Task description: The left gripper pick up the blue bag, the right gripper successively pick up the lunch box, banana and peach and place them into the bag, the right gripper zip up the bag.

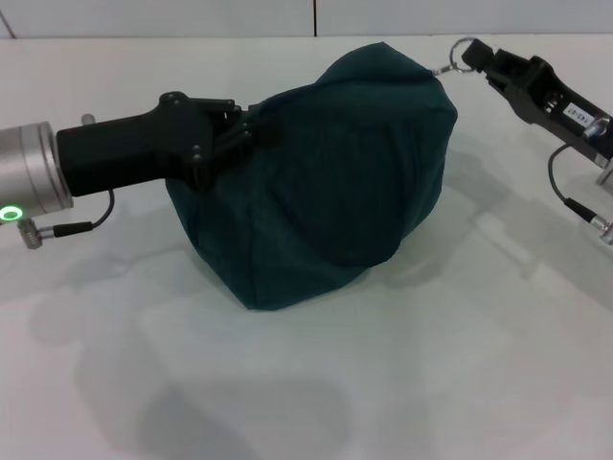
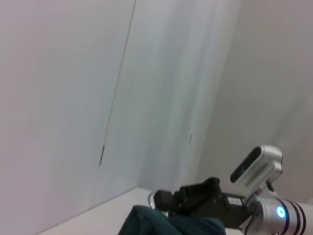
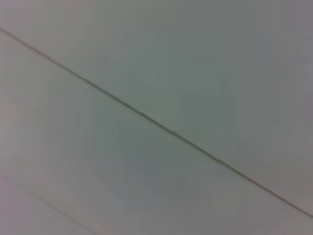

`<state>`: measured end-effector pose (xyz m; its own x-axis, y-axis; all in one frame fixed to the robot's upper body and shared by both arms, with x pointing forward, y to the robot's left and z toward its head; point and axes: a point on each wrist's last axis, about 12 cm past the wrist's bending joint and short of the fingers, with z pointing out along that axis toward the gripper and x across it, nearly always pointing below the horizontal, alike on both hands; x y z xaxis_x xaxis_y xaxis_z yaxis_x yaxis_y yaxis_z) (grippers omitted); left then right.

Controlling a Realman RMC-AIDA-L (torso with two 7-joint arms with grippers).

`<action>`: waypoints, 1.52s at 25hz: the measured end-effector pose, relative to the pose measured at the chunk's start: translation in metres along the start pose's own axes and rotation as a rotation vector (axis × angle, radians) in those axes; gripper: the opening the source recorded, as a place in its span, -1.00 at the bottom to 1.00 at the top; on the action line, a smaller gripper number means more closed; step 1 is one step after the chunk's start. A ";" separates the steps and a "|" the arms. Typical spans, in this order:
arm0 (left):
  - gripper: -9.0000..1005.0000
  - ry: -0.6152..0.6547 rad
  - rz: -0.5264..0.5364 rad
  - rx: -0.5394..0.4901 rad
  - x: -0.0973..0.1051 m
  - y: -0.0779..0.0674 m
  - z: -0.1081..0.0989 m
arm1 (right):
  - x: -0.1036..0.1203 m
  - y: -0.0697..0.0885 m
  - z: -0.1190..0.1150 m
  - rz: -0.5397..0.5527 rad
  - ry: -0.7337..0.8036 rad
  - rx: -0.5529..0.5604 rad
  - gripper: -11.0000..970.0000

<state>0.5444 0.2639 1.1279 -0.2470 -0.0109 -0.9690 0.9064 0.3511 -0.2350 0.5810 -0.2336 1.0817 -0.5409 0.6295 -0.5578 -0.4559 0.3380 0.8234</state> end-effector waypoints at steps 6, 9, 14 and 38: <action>-0.80 -0.018 0.006 -0.003 0.002 -0.001 -0.001 | 0.002 -0.008 -0.006 0.018 -0.002 0.059 -0.95; -0.80 -0.020 0.001 -0.001 0.002 -0.001 -0.001 | 0.004 -0.010 -0.007 0.019 0.011 0.076 -0.95; -0.80 -0.029 -0.008 0.005 0.003 -0.001 0.002 | 0.007 -0.013 -0.006 0.014 0.030 0.100 -0.94; -0.81 -0.101 -0.071 0.087 0.002 -0.007 0.031 | -0.017 -0.026 -0.082 0.031 -0.119 0.133 -0.18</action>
<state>0.5487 0.2322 1.1250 -0.2795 -0.1282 -0.9515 0.9153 0.2639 -0.3044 0.5441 -0.3099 1.0615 -0.4618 0.7167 -0.5225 -0.3390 0.4018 0.8507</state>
